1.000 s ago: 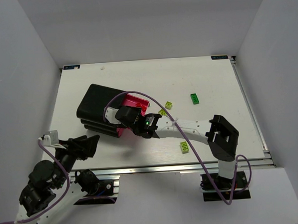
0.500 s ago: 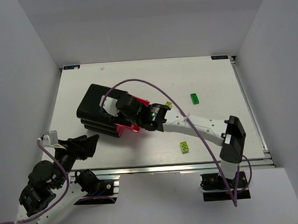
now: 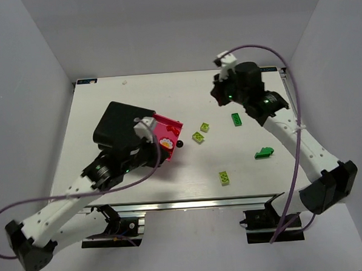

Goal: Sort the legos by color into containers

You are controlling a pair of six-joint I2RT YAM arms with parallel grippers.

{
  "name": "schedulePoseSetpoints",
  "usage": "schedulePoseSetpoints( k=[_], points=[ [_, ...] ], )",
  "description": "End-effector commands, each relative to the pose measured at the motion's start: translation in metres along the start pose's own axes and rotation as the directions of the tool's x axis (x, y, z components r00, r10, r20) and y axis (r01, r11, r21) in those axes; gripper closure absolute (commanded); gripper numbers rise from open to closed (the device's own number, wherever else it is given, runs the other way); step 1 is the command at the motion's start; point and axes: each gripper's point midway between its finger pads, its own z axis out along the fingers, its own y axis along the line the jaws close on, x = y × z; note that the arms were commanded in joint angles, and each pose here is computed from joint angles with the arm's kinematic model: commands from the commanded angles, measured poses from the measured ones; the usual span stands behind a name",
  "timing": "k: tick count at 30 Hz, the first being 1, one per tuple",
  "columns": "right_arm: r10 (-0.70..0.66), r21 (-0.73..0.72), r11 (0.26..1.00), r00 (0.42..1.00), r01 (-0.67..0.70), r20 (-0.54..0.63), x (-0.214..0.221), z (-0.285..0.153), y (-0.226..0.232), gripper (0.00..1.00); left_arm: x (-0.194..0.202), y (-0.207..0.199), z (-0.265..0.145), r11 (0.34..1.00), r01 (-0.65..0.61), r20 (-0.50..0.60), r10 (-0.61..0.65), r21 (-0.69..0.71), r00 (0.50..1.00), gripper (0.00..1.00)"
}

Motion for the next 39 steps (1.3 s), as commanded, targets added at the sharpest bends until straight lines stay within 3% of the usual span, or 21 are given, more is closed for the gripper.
schedulePoseSetpoints(
  k=[1, 2, 6, 10, 13, 20, 28, 39],
  points=[
    [0.175, -0.154, 0.973, 0.985, -0.173, 0.001, 0.014, -0.024, 0.005, 1.00, -0.018, -0.047, 0.028, 0.986, -0.041, -0.053, 0.050, 0.159, 0.997, 0.97],
    [0.224, -0.137, 0.966, 0.974, -0.220, 0.016, 0.017, -0.029, -0.016, 1.00, -0.031, -0.053, 0.033, 0.986, -0.051, -0.043, 0.058, 0.157, 0.997, 0.97],
    [0.303, -0.116, 0.948, 0.953, -0.298, 0.031, 0.033, -0.047, -0.048, 1.00, -0.020, -0.062, 0.070, 0.993, -0.084, -0.156, 0.097, 0.088, 0.983, 0.91],
    [0.367, -0.123, 0.924, 0.930, -0.361, 0.027, 0.051, -0.053, -0.068, 1.00, 0.008, -0.058, 0.097, 0.985, -0.163, -0.279, 0.142, -0.054, 0.950, 0.74],
    [0.377, -0.107, 0.922, 0.925, -0.371, 0.046, 0.059, -0.056, -0.078, 1.00, 0.020, -0.052, 0.113, 0.958, -0.237, -0.324, 0.176, -0.159, 0.930, 0.69],
    [0.361, -0.075, 0.932, 0.928, -0.355, 0.094, 0.058, -0.071, -0.091, 1.00, 0.021, -0.041, 0.146, 0.857, -0.377, -0.363, 0.247, -0.350, 0.898, 0.69],
    [0.367, -0.074, 0.929, 0.925, -0.361, 0.094, 0.067, -0.075, -0.096, 1.00, 0.023, -0.008, 0.168, 0.671, -0.547, -0.463, 0.327, -0.500, 0.824, 0.64],
    [0.374, -0.088, 0.926, 0.923, -0.367, 0.092, 0.072, -0.076, -0.098, 1.00, 0.030, 0.036, 0.166, 0.574, -0.601, -0.545, 0.294, -0.556, 0.785, 0.50]
  ],
)
